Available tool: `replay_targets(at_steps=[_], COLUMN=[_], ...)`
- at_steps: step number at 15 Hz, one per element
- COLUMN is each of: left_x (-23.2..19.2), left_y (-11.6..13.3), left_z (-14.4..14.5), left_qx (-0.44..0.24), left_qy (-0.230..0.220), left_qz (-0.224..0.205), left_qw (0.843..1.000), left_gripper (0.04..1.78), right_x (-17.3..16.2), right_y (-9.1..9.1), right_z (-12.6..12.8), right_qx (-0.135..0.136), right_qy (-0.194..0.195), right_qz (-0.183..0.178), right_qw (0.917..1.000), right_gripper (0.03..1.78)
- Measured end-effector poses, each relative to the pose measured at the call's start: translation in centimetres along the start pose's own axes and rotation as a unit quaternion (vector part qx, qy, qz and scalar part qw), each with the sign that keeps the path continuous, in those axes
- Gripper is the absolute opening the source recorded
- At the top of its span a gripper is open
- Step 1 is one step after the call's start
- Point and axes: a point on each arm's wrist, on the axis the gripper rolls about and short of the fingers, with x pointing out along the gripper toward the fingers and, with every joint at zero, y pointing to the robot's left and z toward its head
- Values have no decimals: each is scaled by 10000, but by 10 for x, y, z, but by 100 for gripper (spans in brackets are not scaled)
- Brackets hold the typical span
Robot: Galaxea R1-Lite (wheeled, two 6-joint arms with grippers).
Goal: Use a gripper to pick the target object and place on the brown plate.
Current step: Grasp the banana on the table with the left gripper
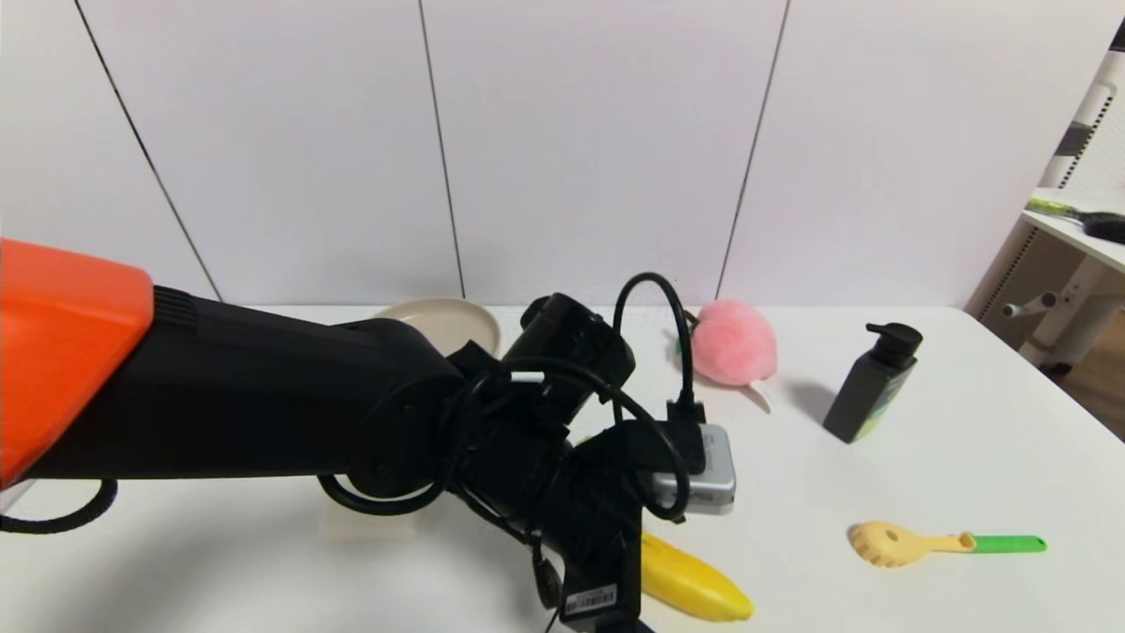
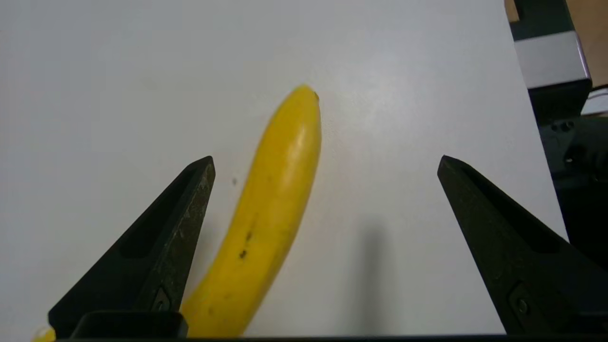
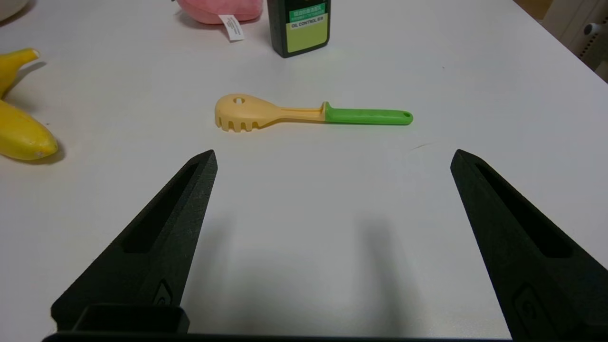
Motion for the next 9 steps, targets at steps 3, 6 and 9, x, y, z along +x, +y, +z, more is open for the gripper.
replay_targets(at_steps=[3, 6, 9], left_x=[5, 10, 14], left_y=[6, 12, 18], left_z=[-12, -20, -23], left_qx=[-86, -201, -241], left_qy=[265, 343, 359], left_qz=[26, 26, 50], left_qw=[9996, 9992, 9991], left_gripper=[169, 169, 169], right_x=[0, 0, 0], right_y=[0, 0, 0], right_z=[0, 0, 0], right_qx=[0, -2, -2], right_qy=[0, -2, 0], right_qz=[-2, 0, 2], right_qw=[10000, 10000, 10000], right_gripper=[170, 170, 170])
